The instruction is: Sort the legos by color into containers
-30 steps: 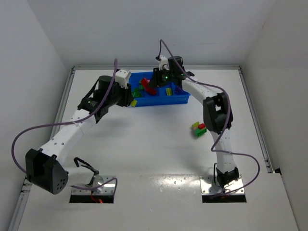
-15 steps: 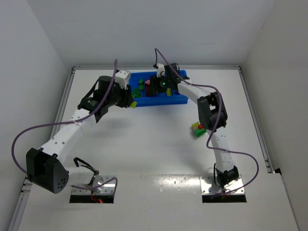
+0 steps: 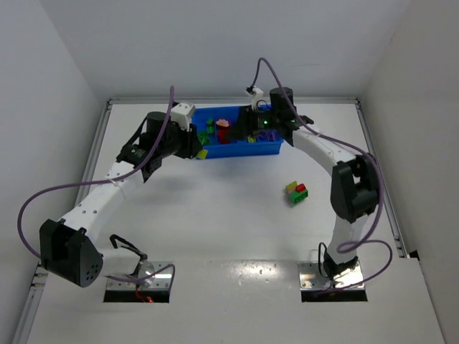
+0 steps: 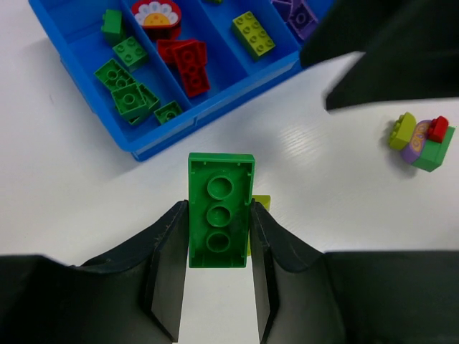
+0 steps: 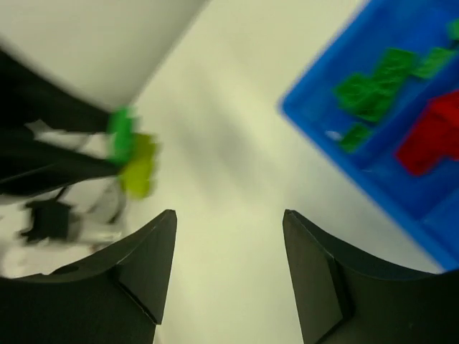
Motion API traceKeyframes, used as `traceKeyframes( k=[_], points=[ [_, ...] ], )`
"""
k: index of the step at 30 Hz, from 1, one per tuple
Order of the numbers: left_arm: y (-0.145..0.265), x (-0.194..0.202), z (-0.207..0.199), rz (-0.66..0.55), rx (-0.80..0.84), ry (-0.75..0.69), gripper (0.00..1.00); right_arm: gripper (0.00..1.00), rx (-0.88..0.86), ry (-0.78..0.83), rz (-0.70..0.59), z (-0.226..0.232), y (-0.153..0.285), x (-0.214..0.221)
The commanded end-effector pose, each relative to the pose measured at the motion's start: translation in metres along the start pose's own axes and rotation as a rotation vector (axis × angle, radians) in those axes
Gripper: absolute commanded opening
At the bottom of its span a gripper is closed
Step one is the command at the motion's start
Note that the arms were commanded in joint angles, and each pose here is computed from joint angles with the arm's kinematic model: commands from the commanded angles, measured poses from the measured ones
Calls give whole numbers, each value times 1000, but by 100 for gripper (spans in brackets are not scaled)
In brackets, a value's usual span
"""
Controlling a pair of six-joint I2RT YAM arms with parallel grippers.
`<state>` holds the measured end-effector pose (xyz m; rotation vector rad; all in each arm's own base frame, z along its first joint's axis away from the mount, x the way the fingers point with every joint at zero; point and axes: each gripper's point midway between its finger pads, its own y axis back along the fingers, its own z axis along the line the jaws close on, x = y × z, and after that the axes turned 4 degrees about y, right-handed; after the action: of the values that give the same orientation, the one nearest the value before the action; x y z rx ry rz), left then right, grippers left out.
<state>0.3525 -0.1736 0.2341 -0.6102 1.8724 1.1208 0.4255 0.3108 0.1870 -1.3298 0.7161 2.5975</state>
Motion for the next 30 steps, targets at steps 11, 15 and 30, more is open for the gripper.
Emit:
traceKeyframes(
  k=[11, 15, 30],
  points=[
    [-10, -11, -17, -36, 94, 58, 0, 65, -291, -63, 53, 91, 16, 54],
    [-16, -9, -18, -25, 89, 56, 0, 65, -278, -54, 59, 99, 8, 56],
    [-21, 2, -39, -15, 149, 100, 0, 65, -218, -151, -14, 88, -4, 39]
  ],
)
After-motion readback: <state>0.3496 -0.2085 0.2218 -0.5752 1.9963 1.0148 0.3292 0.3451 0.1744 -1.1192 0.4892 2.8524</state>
